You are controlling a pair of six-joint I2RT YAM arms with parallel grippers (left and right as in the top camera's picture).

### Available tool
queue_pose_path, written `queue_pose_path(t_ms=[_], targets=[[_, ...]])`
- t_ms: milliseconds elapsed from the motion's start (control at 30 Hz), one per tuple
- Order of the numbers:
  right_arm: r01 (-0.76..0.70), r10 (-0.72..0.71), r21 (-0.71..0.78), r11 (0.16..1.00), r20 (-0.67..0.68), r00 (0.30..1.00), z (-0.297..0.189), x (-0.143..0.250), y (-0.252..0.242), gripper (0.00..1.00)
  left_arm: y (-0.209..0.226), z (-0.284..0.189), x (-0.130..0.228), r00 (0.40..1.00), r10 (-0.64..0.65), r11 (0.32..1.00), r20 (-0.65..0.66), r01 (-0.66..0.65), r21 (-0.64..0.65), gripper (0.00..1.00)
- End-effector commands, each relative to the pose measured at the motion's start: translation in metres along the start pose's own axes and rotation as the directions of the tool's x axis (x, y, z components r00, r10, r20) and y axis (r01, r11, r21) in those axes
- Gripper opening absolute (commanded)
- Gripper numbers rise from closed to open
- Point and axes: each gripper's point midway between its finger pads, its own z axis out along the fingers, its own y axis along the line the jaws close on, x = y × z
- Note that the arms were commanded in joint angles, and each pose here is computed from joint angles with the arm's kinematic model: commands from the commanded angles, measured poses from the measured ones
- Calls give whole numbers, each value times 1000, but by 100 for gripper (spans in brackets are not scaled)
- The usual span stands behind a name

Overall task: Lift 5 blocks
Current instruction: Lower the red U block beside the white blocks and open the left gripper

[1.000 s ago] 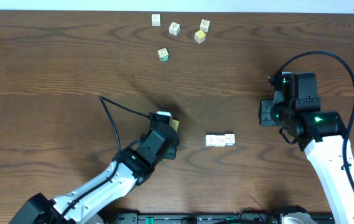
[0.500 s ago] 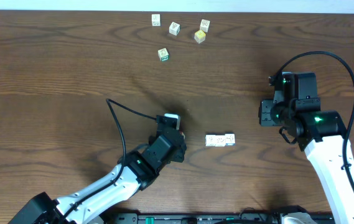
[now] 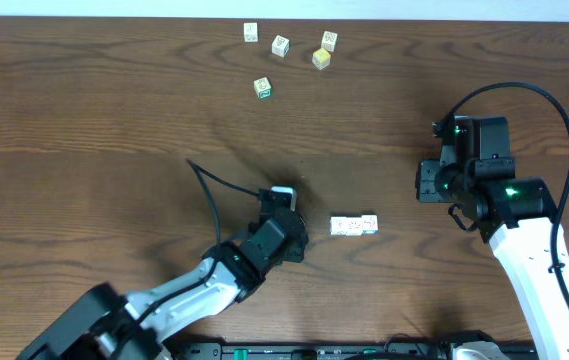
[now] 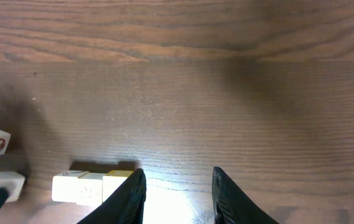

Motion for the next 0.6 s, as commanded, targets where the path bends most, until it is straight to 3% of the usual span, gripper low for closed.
queue_pose_path(t_ms=[0,567], targets=[[-22,22,0,1000,14,1000,-3,-6,-2,32,5,12,10,999,-17,1000,-33,16,-24,8],[-22,22,0,1000,14,1000,-3,-6,-2,33,-7,16,10,999,-17,999,-50,18,27,10]])
